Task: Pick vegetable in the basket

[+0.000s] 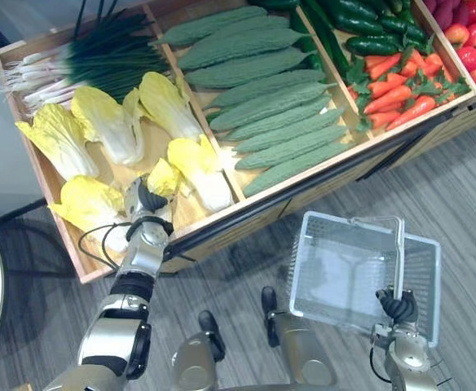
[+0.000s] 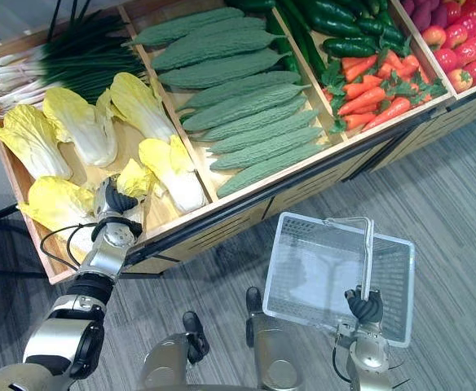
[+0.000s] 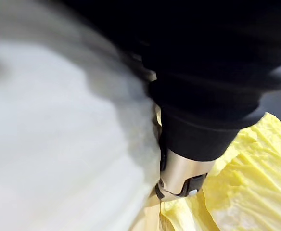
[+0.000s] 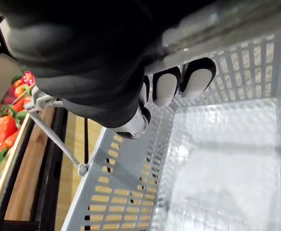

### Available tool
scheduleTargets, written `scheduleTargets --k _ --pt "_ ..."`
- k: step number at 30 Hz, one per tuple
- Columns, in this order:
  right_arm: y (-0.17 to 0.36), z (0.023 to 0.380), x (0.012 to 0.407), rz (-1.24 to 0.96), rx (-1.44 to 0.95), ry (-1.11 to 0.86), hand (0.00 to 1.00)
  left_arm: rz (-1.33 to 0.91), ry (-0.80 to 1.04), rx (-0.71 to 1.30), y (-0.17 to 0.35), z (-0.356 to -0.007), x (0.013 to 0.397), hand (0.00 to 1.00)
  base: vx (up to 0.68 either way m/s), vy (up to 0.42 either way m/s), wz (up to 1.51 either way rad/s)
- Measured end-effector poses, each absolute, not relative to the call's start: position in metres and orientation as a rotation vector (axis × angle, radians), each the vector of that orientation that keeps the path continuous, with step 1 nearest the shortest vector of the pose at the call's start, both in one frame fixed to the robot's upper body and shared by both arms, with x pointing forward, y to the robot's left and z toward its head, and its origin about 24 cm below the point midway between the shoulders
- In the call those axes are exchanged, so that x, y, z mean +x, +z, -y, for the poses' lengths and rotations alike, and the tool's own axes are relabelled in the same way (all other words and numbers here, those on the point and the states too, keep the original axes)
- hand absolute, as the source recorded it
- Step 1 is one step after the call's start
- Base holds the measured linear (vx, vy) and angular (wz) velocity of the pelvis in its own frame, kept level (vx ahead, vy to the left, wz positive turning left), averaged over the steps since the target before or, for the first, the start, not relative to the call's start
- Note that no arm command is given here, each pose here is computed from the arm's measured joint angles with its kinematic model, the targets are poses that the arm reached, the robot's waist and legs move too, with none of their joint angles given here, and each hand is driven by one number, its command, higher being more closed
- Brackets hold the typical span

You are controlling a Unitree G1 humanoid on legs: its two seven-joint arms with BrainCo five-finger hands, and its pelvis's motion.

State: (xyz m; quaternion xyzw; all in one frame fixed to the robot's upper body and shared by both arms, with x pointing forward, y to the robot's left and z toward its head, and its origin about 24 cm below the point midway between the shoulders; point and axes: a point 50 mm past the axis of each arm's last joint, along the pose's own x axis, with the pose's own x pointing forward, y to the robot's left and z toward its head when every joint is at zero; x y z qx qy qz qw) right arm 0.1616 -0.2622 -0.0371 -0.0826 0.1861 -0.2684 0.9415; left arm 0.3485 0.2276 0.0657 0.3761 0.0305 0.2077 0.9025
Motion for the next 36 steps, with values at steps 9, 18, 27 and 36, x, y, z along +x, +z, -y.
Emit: scheduleTargets --k 9,18,27,36 --pt "-0.033 0.266 0.162 -0.358 -0.153 -0.593 1.00 0.032 0.435 0.624 0.062 -0.209 0.318 1.00 0.06 0.021 0.07" --pt "-0.037 0.269 0.157 -0.376 -0.125 -0.664 1.00 0.088 0.502 0.371 0.057 -0.199 0.257 1.00 0.00 0.013 -0.06" --pt "-0.032 0.260 0.155 -0.356 -0.113 -0.659 1.00 0.348 0.504 0.184 0.107 -0.179 0.234 1.00 -0.07 0.008 -0.67" --pt "-0.017 0.244 0.173 -0.275 -0.100 -0.595 1.00 0.392 0.456 0.172 0.114 -0.169 0.237 1.00 -0.05 0.043 -0.94"
